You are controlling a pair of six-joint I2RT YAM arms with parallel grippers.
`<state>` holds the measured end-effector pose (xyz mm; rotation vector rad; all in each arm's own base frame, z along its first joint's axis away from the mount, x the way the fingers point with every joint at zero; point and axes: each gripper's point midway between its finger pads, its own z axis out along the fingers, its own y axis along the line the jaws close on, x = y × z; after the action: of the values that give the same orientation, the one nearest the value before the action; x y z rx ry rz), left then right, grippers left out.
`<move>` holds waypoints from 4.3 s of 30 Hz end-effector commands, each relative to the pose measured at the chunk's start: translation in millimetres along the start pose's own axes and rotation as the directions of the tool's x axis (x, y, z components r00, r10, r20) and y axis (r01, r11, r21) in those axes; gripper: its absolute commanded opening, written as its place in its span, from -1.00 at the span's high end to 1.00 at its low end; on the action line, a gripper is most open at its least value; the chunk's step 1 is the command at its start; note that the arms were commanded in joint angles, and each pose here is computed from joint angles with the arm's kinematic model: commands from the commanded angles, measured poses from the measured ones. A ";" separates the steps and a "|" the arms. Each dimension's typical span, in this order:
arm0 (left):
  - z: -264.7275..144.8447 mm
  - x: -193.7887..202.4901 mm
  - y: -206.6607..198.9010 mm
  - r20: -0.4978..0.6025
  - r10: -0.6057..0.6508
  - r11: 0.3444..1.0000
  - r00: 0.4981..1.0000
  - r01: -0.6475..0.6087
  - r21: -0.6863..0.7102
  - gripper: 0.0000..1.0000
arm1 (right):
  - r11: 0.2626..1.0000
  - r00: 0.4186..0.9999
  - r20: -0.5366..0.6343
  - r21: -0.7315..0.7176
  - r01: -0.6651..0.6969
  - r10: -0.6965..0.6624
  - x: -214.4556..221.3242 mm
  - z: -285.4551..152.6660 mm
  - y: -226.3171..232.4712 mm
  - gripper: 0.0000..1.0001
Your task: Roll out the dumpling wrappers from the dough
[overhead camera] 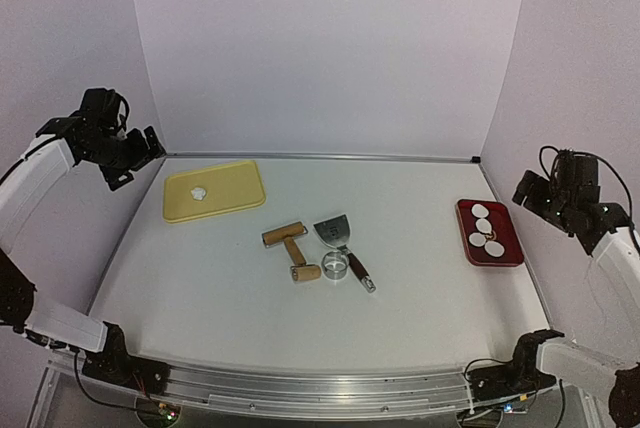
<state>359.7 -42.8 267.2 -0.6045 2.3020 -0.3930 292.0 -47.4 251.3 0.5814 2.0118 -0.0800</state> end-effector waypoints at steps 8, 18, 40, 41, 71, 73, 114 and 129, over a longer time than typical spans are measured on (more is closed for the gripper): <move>13.7 91.1 -9.5 -0.233 -0.127 0.983 0.964 0.154 0.099 -0.99 | 0.970 0.964 -0.265 -0.233 -0.061 -0.003 35.1 6.8 51.7 -0.90; 77.3 134.8 -59.5 -0.348 0.009 0.974 0.937 0.070 0.216 -0.99 | 0.871 0.854 -0.405 -0.481 0.104 -0.326 87.4 10.1 158.7 -0.58; 235.2 1.9 110.9 -0.287 -0.053 0.970 0.956 -0.020 -0.244 -0.35 | 0.780 0.737 -0.447 -0.602 0.170 -0.506 177.1 33.5 309.1 -0.32; 239.6 3.1 115.5 -0.301 -0.047 0.968 0.953 -0.031 -0.250 -0.27 | 0.779 0.735 -0.449 -0.603 0.171 -0.508 179.4 34.6 312.0 -0.31; 135.6 74.4 154.8 -0.406 0.105 0.896 0.908 -0.264 -0.357 1.00 | 0.438 0.466 -0.233 -0.807 0.397 -0.853 295.0 -8.5 423.2 -0.36; 123.8 78.9 157.1 -0.411 0.097 0.886 0.907 -0.267 -0.379 1.00 | 0.416 0.448 -0.221 -0.815 0.403 -0.866 308.4 -12.0 428.0 -0.37; 135.6 185.3 62.2 -0.555 0.440 0.821 0.706 -0.567 -0.070 1.00 | 0.523 0.643 -0.157 -0.735 0.431 -0.750 165.3 -48.5 380.0 1.00; 127.7 278.4 20.6 -0.655 0.377 0.866 0.655 -0.501 -0.001 0.68 | 0.479 0.621 -0.112 -0.745 0.464 -0.776 146.0 -72.5 345.0 1.00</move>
<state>282.2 -174.7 12.4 0.1615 3.0035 -0.0706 332.5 336.3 170.3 -0.7205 2.5307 0.2716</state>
